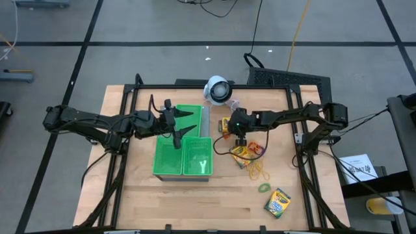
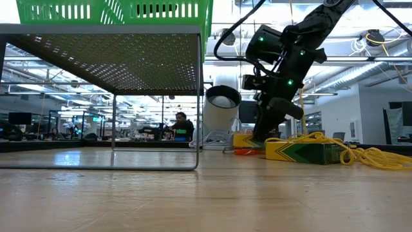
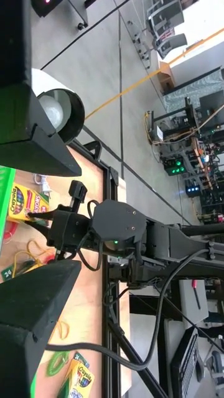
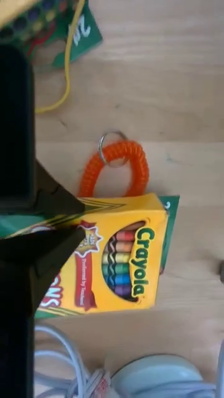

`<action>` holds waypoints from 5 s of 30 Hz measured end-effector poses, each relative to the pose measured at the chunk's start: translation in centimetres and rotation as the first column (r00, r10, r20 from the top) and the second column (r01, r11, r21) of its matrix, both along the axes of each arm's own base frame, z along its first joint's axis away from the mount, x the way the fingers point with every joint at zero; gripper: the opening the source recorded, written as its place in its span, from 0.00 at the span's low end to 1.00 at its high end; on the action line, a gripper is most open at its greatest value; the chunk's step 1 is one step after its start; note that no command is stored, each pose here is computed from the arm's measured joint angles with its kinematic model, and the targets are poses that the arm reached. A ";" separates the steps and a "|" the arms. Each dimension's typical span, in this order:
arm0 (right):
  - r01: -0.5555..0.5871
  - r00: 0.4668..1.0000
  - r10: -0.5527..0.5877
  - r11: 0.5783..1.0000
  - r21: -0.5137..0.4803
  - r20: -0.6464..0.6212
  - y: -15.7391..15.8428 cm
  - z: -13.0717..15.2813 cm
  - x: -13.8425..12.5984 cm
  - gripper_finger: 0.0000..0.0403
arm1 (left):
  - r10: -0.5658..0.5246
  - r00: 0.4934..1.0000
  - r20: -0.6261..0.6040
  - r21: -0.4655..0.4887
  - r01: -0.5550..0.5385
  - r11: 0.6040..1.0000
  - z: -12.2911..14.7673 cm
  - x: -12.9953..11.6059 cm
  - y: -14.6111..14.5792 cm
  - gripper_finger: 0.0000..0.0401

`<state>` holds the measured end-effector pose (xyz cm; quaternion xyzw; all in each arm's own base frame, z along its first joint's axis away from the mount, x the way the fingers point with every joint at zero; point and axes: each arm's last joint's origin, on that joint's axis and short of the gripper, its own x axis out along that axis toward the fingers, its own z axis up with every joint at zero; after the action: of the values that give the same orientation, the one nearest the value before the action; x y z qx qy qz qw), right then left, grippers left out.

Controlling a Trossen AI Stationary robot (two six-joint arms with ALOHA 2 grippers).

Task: Pick & Place Office Desk Supplies
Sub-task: Put the crayon box into the top green basket on the shelf, then put the crayons box into the top green basket on the shelf

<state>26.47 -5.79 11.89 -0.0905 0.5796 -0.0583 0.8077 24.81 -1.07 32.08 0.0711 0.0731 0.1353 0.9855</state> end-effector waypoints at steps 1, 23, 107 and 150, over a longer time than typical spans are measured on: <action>0.000 1.000 0.000 1.000 0.002 0.000 0.0 0.0 0.0 0.02 | 0.000 1.000 0.000 0.000 0.000 1.000 0.0 0.0 0.0 0.60; -0.031 1.000 0.030 0.991 0.129 0.007 1.0 2.4 -1.4 0.01 | 0.000 1.000 0.001 0.000 0.000 1.000 0.0 0.0 0.0 0.60; 0.265 0.552 -0.812 0.386 0.884 0.189 -4.9 -1.2 -4.9 0.84 | 0.003 1.000 0.004 -0.022 -0.003 1.000 0.0 0.0 0.0 0.60; 0.360 0.610 -0.791 0.336 0.870 0.053 -1.8 -3.1 -3.9 0.81 | 0.006 1.000 0.013 -0.043 -0.005 0.999 0.0 0.0 0.0 0.60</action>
<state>22.60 -7.58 8.78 0.5149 0.3151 -0.1086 0.7898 24.81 -1.07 32.08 0.0489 0.0699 0.1369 0.9869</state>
